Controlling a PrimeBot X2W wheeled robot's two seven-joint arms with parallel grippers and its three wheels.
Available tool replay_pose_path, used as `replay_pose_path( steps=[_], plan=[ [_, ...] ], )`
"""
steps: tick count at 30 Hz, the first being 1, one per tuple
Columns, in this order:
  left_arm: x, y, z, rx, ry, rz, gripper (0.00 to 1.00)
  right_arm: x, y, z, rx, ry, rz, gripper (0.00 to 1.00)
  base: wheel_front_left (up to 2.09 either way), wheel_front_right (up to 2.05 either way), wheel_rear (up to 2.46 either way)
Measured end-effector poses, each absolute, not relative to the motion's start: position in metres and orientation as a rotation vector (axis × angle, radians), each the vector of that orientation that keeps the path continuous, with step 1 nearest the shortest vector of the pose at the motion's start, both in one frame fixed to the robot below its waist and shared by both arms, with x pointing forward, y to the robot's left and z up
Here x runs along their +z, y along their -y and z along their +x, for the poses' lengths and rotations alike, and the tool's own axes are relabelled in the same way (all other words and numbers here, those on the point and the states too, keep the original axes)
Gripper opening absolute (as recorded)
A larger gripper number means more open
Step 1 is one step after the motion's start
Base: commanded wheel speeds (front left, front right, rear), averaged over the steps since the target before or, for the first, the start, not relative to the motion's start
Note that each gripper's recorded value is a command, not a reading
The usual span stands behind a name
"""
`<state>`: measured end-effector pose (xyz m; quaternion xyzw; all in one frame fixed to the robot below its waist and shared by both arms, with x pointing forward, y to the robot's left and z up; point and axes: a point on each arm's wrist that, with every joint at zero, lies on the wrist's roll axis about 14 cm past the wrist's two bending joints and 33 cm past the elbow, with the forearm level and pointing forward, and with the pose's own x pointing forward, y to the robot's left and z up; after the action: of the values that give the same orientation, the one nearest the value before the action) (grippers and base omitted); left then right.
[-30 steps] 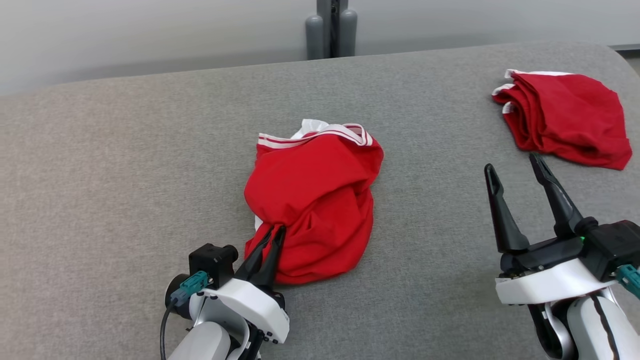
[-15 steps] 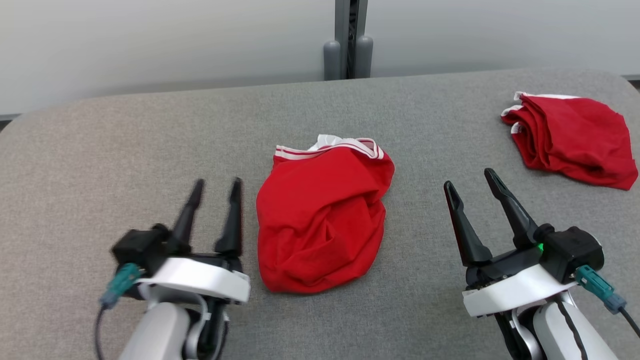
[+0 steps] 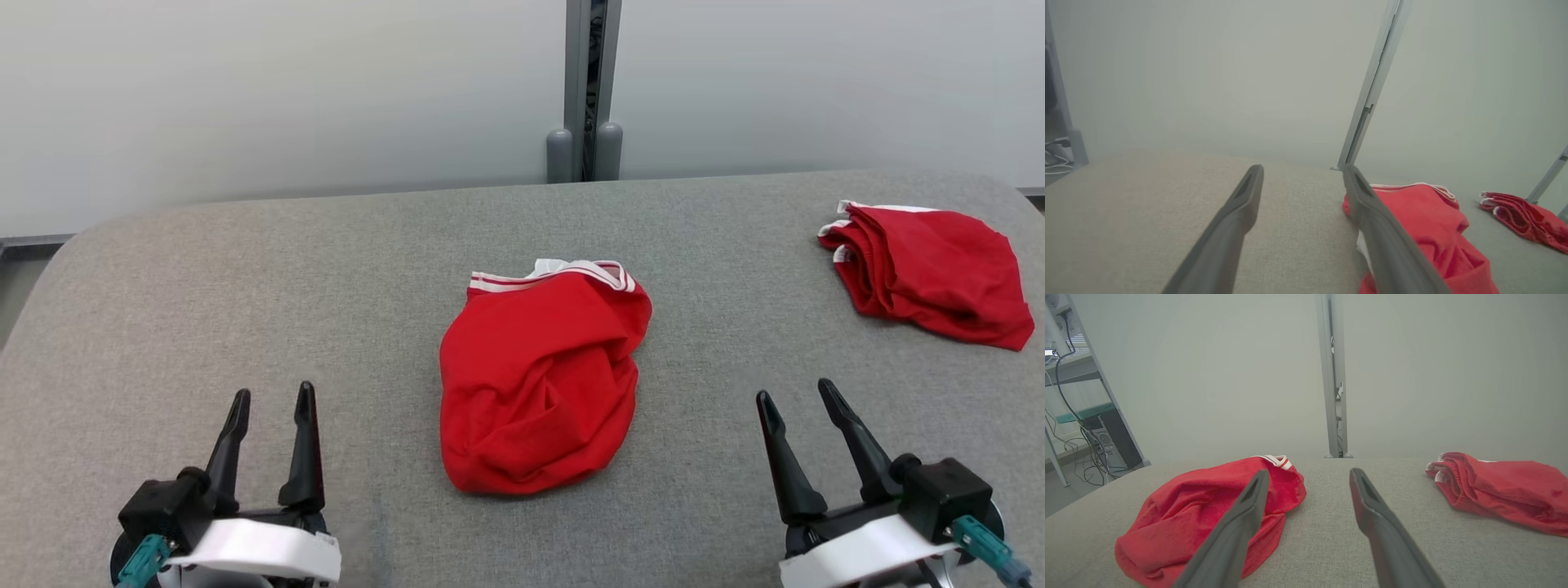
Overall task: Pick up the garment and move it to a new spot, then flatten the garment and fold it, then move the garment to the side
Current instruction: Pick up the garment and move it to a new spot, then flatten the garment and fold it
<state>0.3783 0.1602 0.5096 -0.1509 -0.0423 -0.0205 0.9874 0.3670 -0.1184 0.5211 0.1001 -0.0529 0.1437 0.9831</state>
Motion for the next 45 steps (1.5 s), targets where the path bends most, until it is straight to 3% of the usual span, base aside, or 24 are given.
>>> replay_pose_path(
  steps=[31, 45],
  plan=[
    [0.486, -0.163, 0.369, -0.021, 0.013, -0.319, 1.0, 0.518, 0.116, 0.361, 0.296, 0.096, 0.201, 1.0, 0.0, 0.0, 0.0],
    [0.488, -0.145, 0.418, -0.11, 0.007, -0.233, 1.0, 0.51, 0.12, 0.377, 0.301, 0.074, 0.184, 1.0, 0.0, 0.0, 0.0]
  ],
)
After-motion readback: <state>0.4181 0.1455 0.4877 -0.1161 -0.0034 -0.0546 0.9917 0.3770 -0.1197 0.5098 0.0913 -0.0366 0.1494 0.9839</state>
